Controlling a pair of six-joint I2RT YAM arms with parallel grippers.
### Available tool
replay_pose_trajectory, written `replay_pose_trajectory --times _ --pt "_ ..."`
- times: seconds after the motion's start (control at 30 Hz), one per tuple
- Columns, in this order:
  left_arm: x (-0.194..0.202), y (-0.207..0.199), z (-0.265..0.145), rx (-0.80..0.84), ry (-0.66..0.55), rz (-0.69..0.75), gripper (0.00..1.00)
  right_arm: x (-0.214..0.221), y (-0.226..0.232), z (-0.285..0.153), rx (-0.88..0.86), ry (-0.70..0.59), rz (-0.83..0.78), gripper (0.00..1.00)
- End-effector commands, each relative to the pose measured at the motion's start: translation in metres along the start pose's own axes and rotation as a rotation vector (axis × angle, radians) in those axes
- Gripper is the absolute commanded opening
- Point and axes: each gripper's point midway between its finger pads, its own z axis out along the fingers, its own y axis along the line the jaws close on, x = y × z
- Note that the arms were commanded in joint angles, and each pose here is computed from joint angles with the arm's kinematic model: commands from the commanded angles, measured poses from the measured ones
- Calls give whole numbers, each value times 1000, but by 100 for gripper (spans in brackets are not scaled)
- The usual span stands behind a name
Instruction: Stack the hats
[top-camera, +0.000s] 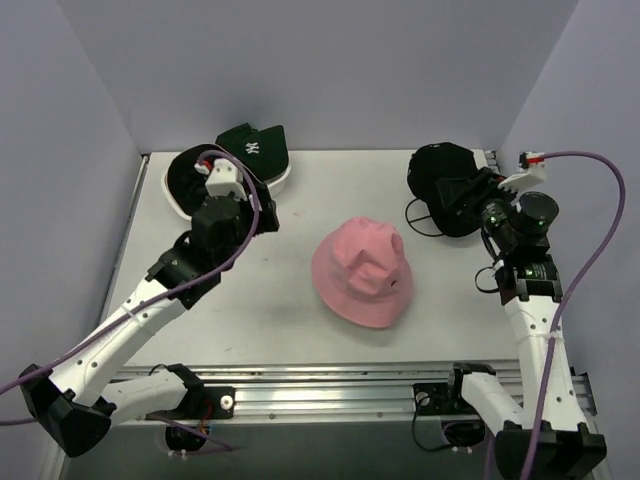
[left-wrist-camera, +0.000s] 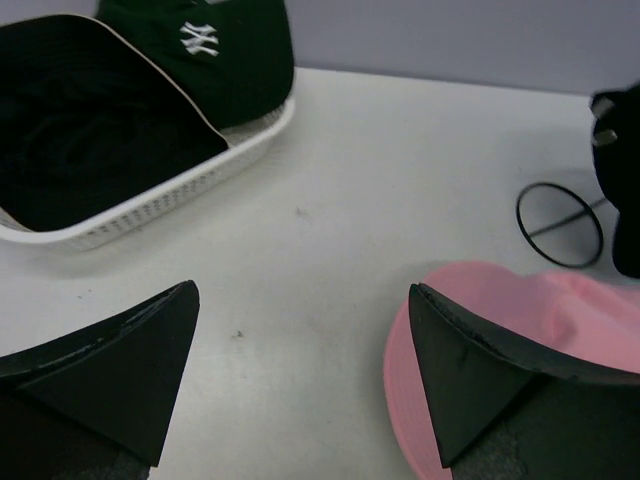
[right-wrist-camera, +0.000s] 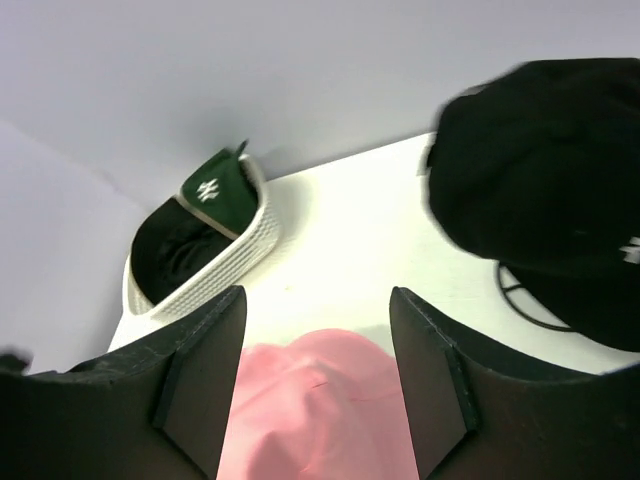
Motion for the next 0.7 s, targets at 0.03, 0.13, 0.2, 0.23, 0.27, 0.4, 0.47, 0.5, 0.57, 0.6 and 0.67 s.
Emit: replay_pose_trajectory --times 0.03,0.13,0.2,0.23,0.27,0.4,0.47,0.5,0.57,0.6,0.67 --pt "-34 30 28 -32 11 -103 95 22 32 -5 -1 75 -155 55" --pt "-38 57 59 -88 55 -129 96 47 65 -10 -79 121 -218 54" --pt "-30 82 88 -130 103 -166 98 64 85 -18 -140 155 -254 54" --pt "-38 81 95 -98 104 -187 99 70 86 -20 -135 160 -263 54" --pt "-38 87 104 -106 113 -195 100 75 98 -27 -181 162 -278 54" --pt "-23 108 155 -138 168 -130 95 75 107 -43 -228 140 -309 54" --pt "-31 112 171 -159 166 -107 93 68 115 -54 -270 115 -302 54" --pt "-29 113 178 -161 175 -84 91 66 119 -59 -293 107 -297 54" --pt "-24 115 199 -163 198 -63 86 56 128 -73 -337 73 -280 54" --pt "-11 118 211 -170 228 -48 85 55 129 -78 -350 64 -275 54" --pt "-8 120 221 -173 239 -42 84 45 132 -93 -372 19 -264 54"
